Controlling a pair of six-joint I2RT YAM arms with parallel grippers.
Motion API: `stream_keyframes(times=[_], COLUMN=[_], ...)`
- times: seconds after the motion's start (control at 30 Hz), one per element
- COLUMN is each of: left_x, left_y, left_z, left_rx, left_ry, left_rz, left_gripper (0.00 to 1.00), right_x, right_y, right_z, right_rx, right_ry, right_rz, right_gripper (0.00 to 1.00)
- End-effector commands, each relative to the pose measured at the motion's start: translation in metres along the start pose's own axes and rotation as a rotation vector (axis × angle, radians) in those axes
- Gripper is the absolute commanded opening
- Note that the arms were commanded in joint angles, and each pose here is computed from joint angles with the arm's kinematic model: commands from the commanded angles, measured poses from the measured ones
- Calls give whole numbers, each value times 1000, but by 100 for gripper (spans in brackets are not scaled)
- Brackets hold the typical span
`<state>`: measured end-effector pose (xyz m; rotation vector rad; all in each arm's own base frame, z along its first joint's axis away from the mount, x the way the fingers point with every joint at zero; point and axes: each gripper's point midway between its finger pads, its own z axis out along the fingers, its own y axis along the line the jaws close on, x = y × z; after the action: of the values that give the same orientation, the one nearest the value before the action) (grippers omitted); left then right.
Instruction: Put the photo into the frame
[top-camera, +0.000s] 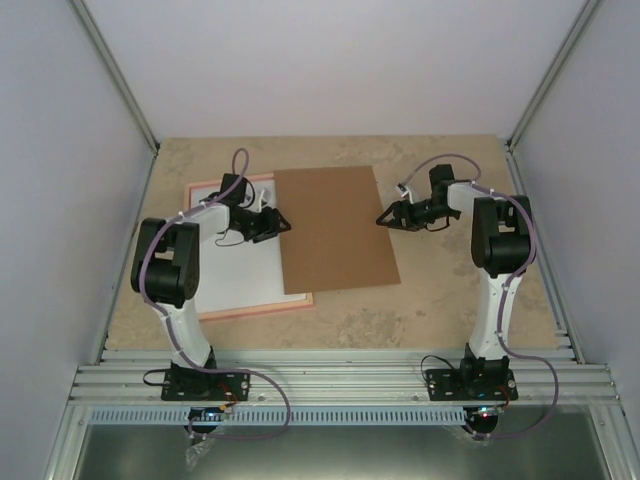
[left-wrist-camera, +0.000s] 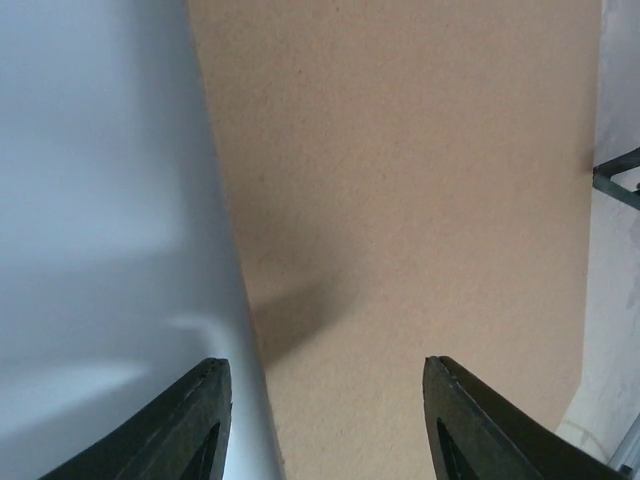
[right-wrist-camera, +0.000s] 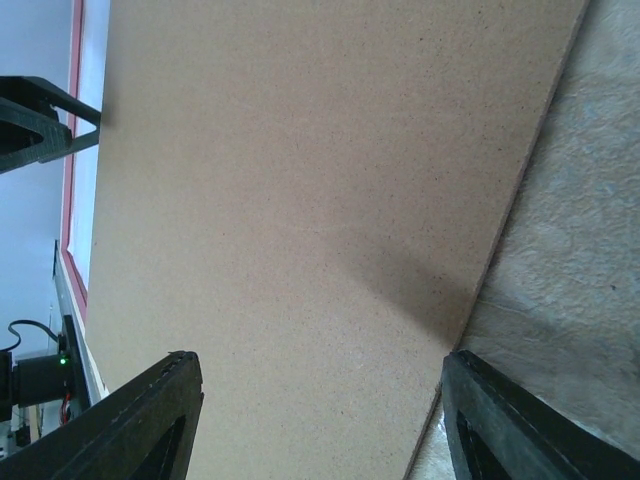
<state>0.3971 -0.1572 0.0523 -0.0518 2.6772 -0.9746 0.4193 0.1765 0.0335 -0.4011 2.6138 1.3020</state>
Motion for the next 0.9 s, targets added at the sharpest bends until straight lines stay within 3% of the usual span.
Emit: stream_keyframes(times=[0.0, 0.2, 0.57, 0.77, 0.87], left_x=[-14, -19, -45, -43, -46], left_y=[-20, -56, -142, -136, -133], left_z=[9, 4, -46, -32, -29], left_rx=[82, 182, 404, 371, 343], left_ry=[-4, -18, -143, -111, -102], left_rz=[12, 47, 137, 107, 107], left_gripper=[54, 44, 21, 22, 7], right_x=[63, 63, 58, 49, 48], right_y=[-40, -40, -38, -37, -36], right_z=[30, 30, 31, 30, 29], right_rx=[107, 103, 90, 88, 90], right_ry=[179, 179, 169, 157, 154], right_rz=[167, 164, 149, 136, 128], right_gripper=[67, 67, 65, 65, 65])
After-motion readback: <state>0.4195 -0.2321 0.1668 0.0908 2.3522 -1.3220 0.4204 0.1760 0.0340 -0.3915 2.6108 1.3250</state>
